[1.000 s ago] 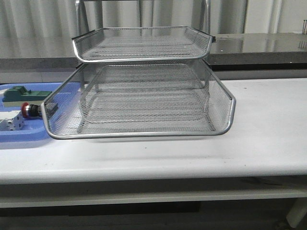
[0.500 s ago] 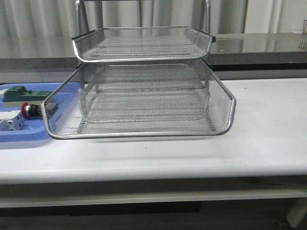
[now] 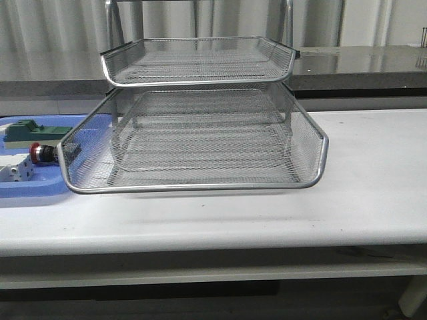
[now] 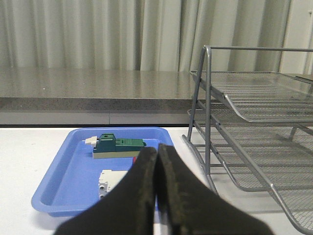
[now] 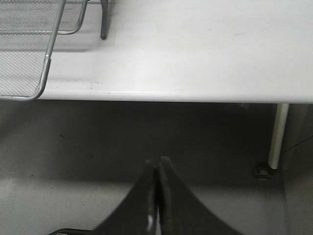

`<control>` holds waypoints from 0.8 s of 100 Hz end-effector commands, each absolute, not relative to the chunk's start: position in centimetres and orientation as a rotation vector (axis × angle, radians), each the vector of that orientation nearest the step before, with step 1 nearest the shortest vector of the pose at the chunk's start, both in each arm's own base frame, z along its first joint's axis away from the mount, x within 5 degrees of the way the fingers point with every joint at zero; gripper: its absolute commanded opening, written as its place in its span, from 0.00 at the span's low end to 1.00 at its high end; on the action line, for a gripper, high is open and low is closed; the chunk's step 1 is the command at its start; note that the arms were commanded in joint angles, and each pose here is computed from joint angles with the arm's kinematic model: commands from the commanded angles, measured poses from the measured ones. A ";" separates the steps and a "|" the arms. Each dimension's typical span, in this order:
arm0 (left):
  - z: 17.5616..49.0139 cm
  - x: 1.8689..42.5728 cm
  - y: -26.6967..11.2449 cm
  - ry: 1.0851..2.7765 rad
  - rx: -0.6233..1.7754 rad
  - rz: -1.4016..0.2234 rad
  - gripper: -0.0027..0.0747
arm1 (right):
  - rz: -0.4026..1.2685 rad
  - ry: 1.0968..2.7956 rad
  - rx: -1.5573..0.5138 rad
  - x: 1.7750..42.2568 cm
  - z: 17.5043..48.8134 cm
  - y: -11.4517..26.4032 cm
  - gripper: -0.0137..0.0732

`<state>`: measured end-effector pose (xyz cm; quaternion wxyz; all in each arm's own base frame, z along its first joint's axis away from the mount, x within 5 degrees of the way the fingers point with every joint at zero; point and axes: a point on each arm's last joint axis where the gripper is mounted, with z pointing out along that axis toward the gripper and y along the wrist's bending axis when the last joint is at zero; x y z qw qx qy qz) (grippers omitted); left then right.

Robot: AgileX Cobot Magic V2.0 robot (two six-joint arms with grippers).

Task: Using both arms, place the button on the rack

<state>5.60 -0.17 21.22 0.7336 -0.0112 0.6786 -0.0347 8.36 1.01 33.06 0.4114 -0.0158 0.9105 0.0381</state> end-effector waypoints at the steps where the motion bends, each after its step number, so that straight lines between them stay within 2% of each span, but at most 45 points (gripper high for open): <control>1: 20.6 5.5 -0.2 1.424 -0.026 -0.089 0.01 | 0.087 2.205 -0.041 8.6 34.4 0.9 0.08; 38: 21.5 5.3 -0.2 1.389 -0.044 -0.110 0.01 | 0.087 2.205 -0.041 8.6 34.4 0.9 0.08; 61: 24.2 5.4 -0.2 1.524 -0.056 -0.113 0.01 | 0.087 2.205 -0.041 8.6 34.4 0.9 0.08; 80: 27.4 7.4 -0.2 1.690 -0.063 -0.106 0.01 | 0.087 2.205 -0.041 8.6 34.4 0.9 0.08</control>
